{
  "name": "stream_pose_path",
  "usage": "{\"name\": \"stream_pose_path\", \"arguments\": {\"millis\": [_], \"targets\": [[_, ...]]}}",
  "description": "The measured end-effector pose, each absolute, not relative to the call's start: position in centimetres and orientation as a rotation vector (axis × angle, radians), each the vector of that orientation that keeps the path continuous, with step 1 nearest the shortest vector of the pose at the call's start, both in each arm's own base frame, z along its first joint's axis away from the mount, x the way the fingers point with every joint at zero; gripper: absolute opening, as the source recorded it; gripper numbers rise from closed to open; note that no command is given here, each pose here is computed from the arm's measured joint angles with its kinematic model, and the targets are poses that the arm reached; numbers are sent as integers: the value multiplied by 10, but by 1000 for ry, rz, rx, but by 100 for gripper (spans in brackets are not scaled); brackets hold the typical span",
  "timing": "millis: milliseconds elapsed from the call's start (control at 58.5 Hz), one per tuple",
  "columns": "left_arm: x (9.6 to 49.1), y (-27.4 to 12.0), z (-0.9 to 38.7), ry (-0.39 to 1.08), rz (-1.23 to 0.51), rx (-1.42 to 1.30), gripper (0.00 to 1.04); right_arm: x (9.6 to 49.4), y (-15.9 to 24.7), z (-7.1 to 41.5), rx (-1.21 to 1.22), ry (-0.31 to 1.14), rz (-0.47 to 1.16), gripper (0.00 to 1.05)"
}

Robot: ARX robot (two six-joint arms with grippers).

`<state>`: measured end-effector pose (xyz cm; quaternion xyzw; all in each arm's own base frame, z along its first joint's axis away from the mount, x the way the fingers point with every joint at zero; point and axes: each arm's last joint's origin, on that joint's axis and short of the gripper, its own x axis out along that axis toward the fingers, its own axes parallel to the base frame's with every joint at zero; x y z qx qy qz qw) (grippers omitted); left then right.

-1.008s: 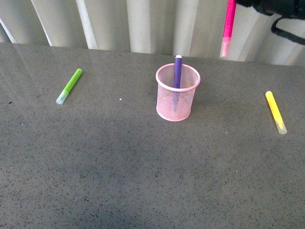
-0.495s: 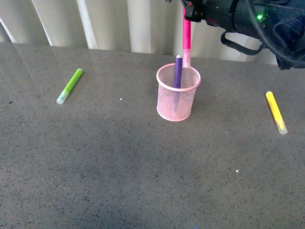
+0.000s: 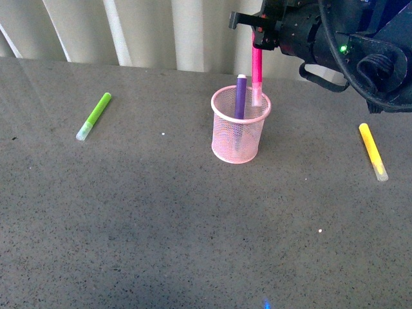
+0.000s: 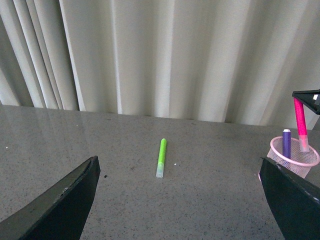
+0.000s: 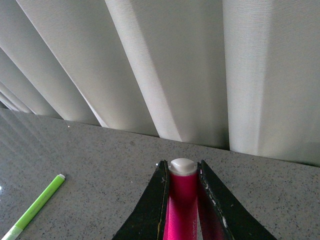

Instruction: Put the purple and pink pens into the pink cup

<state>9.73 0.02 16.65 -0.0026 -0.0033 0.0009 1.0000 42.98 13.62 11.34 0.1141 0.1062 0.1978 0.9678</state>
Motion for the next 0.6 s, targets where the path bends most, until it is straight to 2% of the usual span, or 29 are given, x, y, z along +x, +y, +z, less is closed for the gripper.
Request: {"name": "stream_pose_path", "arguments": {"millis": [239,427,547,598], "targets": [[97,0,166,-7,2,-5,98,430,137,112,233,221,397,11],[97,0,166,-7,2,-5,98,431,136,113,257,216,388,40],[97,0,166,-7,2,-5,98,432,132,113,264,213,381,67],[97,0,166,-7,2,-5,98,433,131,113,267,214,377,74]]}}
